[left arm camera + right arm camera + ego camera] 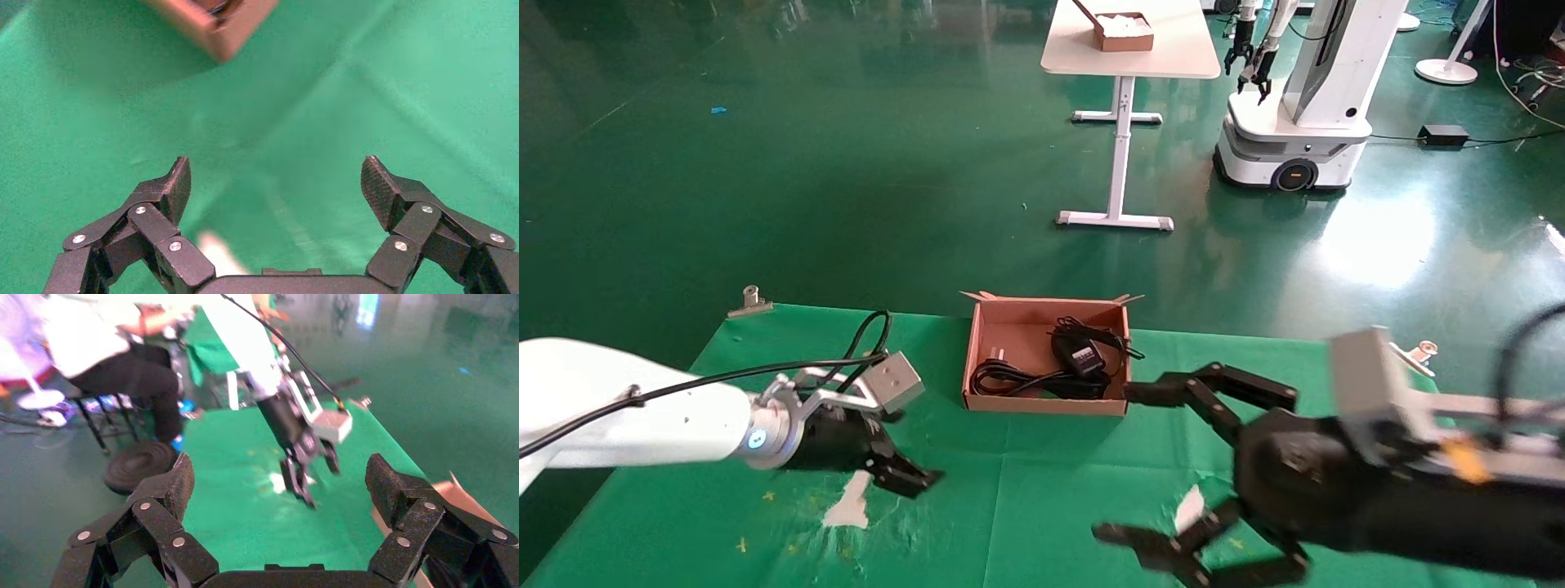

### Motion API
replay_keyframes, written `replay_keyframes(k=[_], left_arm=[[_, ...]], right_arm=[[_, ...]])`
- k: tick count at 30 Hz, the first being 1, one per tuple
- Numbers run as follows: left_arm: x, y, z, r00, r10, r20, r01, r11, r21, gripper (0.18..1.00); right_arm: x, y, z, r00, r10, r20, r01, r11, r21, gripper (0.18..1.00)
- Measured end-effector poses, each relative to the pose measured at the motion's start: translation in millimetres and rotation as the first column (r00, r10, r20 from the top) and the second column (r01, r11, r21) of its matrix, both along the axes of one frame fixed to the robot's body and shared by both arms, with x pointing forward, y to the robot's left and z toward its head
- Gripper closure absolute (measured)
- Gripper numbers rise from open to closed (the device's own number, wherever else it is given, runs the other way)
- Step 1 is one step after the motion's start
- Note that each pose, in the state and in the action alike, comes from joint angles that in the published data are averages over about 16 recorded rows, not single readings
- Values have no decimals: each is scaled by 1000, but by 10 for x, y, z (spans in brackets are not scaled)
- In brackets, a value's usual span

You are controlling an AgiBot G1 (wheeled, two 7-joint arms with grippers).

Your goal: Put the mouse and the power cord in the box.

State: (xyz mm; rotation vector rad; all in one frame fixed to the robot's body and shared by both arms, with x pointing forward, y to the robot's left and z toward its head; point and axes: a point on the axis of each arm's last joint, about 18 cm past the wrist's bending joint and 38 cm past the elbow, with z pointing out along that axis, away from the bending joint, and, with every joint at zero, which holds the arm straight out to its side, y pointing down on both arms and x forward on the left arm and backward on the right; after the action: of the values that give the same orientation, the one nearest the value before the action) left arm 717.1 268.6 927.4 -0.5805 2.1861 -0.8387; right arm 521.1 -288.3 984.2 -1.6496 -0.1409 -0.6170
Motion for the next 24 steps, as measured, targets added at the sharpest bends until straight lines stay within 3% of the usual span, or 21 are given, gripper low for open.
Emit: replay_keyframes(k=[5,10,17,24], left_arm=[[-218,-48,-58,995,-101,-20,98,988,-118,184],[-463,-65,-45,979,-203,-6,197,955,-222,184],[-856,-31,65,939,-337,63,339,880,-332,184],[-1307,58,242,875,-453,173,483,785,-387,184]], right_arm=[[-256,-80,44,998,59,10,-60,998,20,178],[-410,-124,71,995,95,18,-95,995,28,178],[-457,-138,79,994,106,21,-106,994,30,178],[-457,-138,79,994,106,21,-106,994,30,178]])
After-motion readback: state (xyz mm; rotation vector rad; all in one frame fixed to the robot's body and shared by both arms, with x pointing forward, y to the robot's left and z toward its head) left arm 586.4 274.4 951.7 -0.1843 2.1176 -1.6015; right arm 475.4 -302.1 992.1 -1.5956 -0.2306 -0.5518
